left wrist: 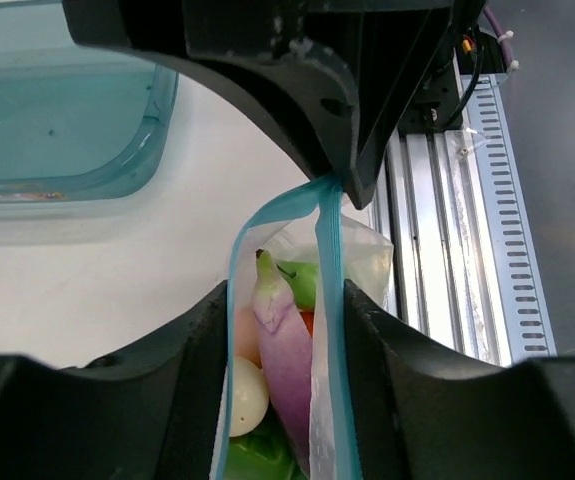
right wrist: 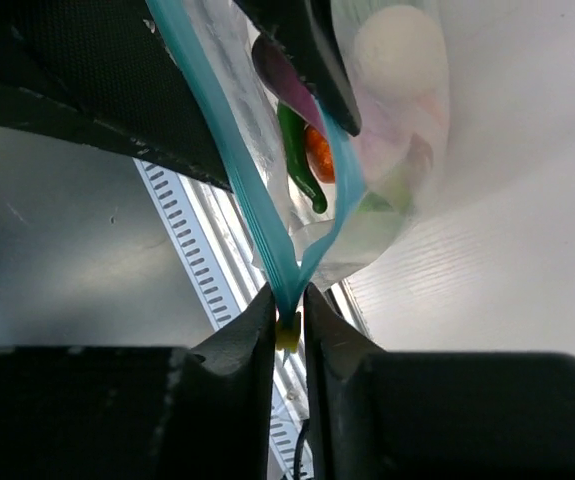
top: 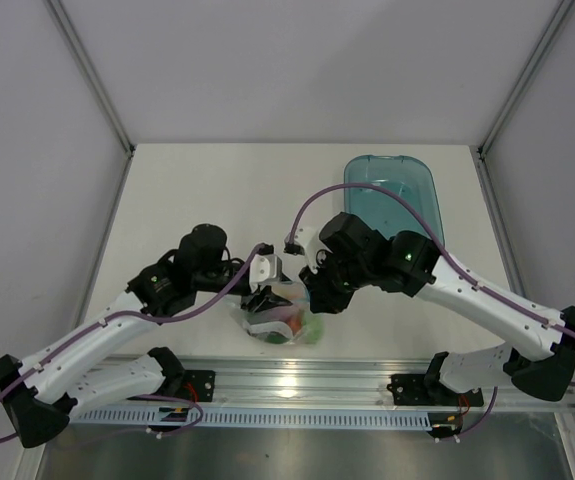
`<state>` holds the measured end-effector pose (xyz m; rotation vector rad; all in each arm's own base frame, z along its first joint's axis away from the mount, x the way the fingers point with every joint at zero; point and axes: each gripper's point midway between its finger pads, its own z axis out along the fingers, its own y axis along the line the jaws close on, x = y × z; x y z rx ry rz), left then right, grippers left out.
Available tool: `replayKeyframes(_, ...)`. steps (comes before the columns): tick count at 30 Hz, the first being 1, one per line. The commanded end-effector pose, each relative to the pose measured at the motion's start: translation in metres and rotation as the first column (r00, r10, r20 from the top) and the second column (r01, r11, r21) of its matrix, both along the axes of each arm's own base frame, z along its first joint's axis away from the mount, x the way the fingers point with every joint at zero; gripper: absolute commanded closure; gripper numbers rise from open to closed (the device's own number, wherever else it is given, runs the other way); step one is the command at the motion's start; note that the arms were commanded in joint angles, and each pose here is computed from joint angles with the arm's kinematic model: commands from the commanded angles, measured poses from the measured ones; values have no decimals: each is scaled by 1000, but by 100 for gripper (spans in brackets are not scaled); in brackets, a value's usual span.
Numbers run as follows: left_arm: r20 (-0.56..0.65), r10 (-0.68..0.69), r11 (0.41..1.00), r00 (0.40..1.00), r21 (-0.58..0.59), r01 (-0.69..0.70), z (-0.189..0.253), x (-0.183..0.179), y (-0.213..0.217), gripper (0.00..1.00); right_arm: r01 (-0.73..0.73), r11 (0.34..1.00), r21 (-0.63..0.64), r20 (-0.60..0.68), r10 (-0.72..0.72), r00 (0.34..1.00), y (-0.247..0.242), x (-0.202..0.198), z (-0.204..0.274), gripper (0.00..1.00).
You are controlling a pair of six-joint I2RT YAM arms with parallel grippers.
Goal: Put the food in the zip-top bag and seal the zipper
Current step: Zip the zipper food storage bag at the center of the board.
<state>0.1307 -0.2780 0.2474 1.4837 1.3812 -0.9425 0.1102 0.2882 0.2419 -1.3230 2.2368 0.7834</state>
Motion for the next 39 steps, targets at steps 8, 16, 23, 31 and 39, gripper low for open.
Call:
replayKeyframes(8,-119,86,996,989,21,-84,-7,-1,4,66,99,992,77,108,-107,988,-3,22,18,50)
replayKeyframes(16,-221,145,989,964,62,-134,-18,-1,4,81,159,983,88,71,-165,984,-17,14,2,49)
replayKeyframes(23,-256,169,986,952,59,-159,-14,-2,5,89,181,977,111,62,-188,980,-18,10,-8,50)
replayKeyframes(31,-249,214,977,945,77,-200,-9,-4,17,94,166,981,96,95,-175,980,-10,18,-9,81)
replayKeyframes(39,-240,207,977,948,100,-188,-5,-14,28,99,212,977,23,244,-211,947,-17,46,18,100)
